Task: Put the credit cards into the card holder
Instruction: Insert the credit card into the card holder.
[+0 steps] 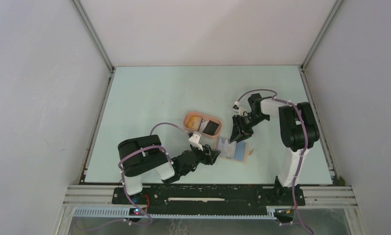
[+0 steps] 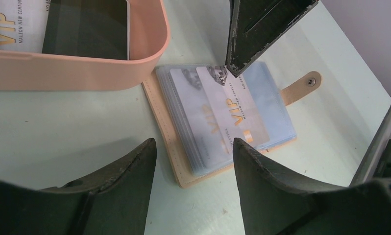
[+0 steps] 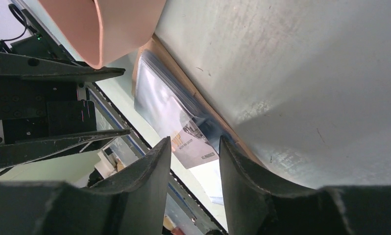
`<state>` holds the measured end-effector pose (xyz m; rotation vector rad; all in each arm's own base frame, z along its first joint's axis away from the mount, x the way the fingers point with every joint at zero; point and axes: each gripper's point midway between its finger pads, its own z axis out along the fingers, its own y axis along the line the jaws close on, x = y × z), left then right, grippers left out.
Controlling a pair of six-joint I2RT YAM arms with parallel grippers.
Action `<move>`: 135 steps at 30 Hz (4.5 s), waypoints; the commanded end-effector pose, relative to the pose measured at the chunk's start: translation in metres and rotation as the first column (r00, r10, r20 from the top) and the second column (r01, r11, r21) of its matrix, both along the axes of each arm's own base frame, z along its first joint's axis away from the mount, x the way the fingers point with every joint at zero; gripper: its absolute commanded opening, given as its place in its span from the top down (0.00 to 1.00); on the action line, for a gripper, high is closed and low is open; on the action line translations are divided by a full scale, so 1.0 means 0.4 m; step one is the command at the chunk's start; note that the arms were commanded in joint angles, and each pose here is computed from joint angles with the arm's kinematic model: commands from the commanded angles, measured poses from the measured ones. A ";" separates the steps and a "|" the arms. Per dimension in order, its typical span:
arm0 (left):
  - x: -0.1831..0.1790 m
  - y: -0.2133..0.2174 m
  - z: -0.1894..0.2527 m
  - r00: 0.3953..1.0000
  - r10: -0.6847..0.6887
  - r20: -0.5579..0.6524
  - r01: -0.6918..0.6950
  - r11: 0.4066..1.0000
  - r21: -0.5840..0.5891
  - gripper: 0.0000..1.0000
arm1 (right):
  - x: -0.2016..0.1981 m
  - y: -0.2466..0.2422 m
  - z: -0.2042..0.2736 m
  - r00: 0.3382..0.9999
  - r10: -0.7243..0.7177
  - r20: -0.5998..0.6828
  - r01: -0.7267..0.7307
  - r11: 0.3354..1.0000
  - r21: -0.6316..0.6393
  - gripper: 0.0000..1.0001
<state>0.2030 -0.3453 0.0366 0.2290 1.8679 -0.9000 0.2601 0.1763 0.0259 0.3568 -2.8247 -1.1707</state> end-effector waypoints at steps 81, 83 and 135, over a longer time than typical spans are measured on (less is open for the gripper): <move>0.001 -0.059 0.011 0.998 -0.067 0.014 0.067 0.998 -0.002 0.52 | -0.045 0.096 0.003 0.754 0.506 0.419 -0.416 0.861 -0.293 0.80; 0.002 -0.060 0.011 0.998 -0.068 0.014 0.068 0.998 -0.002 0.52 | -0.042 0.102 0.007 0.758 0.496 0.424 -0.410 0.868 -0.282 0.79; 0.002 -0.061 0.011 0.997 -0.079 0.004 0.079 0.997 -0.023 0.50 | -0.035 0.099 0.016 0.816 0.431 0.384 -0.374 0.902 -0.217 0.97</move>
